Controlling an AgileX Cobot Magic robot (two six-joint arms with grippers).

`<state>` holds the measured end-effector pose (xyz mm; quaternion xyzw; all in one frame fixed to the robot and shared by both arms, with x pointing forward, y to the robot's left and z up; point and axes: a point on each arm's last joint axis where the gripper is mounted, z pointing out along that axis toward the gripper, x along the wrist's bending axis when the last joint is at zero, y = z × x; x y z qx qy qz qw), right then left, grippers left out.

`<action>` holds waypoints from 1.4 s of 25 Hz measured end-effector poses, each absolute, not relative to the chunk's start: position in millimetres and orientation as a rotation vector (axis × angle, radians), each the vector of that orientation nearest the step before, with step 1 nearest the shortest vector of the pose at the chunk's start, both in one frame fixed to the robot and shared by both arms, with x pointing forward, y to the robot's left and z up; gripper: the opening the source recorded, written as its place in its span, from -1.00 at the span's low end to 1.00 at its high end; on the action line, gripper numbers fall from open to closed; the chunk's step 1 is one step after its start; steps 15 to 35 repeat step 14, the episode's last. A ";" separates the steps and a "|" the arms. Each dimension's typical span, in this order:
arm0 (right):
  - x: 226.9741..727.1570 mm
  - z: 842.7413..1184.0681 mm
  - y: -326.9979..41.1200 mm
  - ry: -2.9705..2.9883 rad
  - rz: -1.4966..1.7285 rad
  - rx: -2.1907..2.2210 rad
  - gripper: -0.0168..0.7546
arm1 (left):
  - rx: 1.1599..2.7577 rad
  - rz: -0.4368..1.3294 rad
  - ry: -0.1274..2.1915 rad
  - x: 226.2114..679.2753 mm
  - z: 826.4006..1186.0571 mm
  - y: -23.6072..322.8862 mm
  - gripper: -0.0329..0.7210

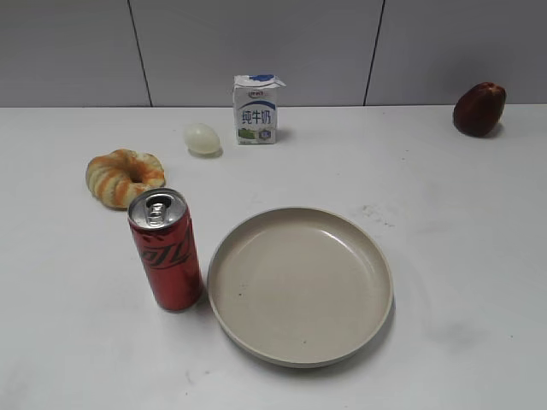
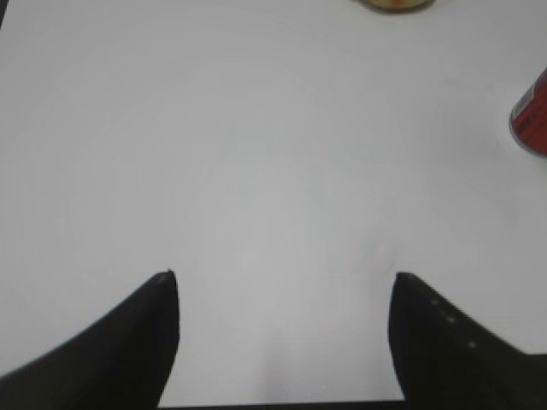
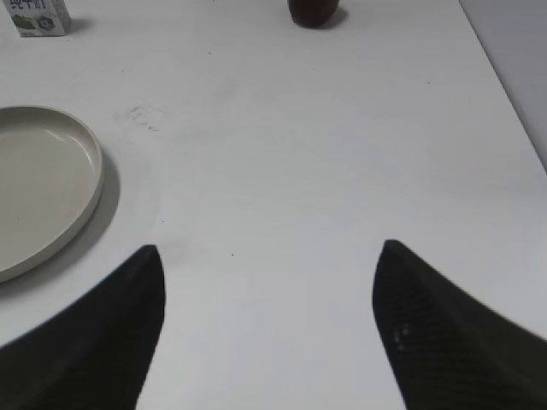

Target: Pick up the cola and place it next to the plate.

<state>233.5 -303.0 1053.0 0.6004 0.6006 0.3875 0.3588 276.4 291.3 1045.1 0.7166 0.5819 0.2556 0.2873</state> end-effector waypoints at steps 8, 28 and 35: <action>233.5 1053.0 -303.0 1.549 1.000 1.549 0.52 | 1.827 0.794 1.470 256.0 1048.1 291.4 0.62; 233.5 1053.0 -303.0 1.549 1.000 1.549 0.52 | 1.745 0.888 1.392 237.6 1049.1 291.6 0.62; 233.5 1053.0 -303.0 1.549 1.000 1.549 0.52 | 1.745 0.888 1.392 237.6 1049.1 291.6 0.62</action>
